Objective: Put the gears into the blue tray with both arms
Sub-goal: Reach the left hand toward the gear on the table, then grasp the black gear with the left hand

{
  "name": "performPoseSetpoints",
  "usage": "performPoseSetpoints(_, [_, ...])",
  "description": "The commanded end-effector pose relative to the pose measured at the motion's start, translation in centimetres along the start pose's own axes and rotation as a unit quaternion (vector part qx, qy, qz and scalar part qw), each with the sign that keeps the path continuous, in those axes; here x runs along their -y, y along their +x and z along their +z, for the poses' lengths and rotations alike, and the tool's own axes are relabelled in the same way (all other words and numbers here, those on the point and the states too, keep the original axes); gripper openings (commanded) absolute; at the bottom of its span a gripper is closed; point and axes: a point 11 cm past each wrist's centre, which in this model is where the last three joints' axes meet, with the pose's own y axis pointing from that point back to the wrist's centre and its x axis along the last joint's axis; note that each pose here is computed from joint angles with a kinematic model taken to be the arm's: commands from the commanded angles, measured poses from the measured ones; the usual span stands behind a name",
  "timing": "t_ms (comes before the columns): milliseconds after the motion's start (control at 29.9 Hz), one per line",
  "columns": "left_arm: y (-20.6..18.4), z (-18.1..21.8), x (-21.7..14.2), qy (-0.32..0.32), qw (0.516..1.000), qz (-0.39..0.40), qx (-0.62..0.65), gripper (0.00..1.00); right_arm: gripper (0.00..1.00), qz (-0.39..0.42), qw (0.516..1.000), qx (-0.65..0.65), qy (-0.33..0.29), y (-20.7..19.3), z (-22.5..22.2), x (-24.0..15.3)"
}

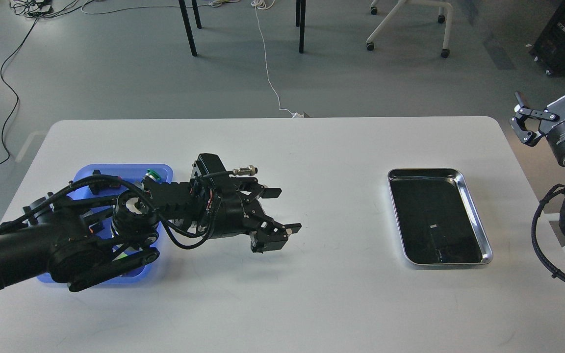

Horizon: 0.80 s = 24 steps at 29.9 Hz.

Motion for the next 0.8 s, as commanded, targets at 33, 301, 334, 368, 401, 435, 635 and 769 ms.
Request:
performPoseSetpoints(33, [-2.2,-0.7,-0.1,0.011,1.0,-0.023,0.016,0.77,0.98,0.003,1.0,-0.001,0.005,0.4,-0.6,-0.2])
performPoseSetpoints(301, [-3.9,-0.8,0.1,0.015,0.998,-0.044,0.034,0.45,0.98,0.0,1.0,0.0,0.008,0.2,-0.8,-0.2])
performPoseSetpoints(334, [-4.0,-0.8,0.1,0.012,0.998,-0.045,0.033,0.43,0.98,0.001,1.0,-0.001,0.008,0.2,-0.9,-0.2])
performPoseSetpoints(368, [-4.1,-0.9,0.0,0.011,0.998,-0.046,0.032,0.42,0.98,0.001,1.0,-0.001,0.008,0.2,-0.9,-0.2])
performPoseSetpoints(401, [-4.2,-1.1,0.1,0.01,0.998,-0.049,0.031,0.41,0.98,0.0,1.0,0.0,0.009,0.2,-0.9,-0.2])
performPoseSetpoints(435, [-4.4,-1.2,0.1,0.01,0.998,-0.051,0.03,0.41,0.98,-0.001,1.0,0.0,0.009,0.1,-0.9,-0.1])
performPoseSetpoints(635, [-5.4,-1.2,0.2,0.011,0.998,-0.063,0.025,0.4,0.98,-0.001,1.0,-0.001,0.009,0.1,-0.9,-0.1])
performPoseSetpoints(769, [-5.7,-1.0,0.3,0.009,0.998,-0.064,0.022,0.4,0.98,-0.001,1.0,0.0,0.01,0.1,-1.0,-0.1])
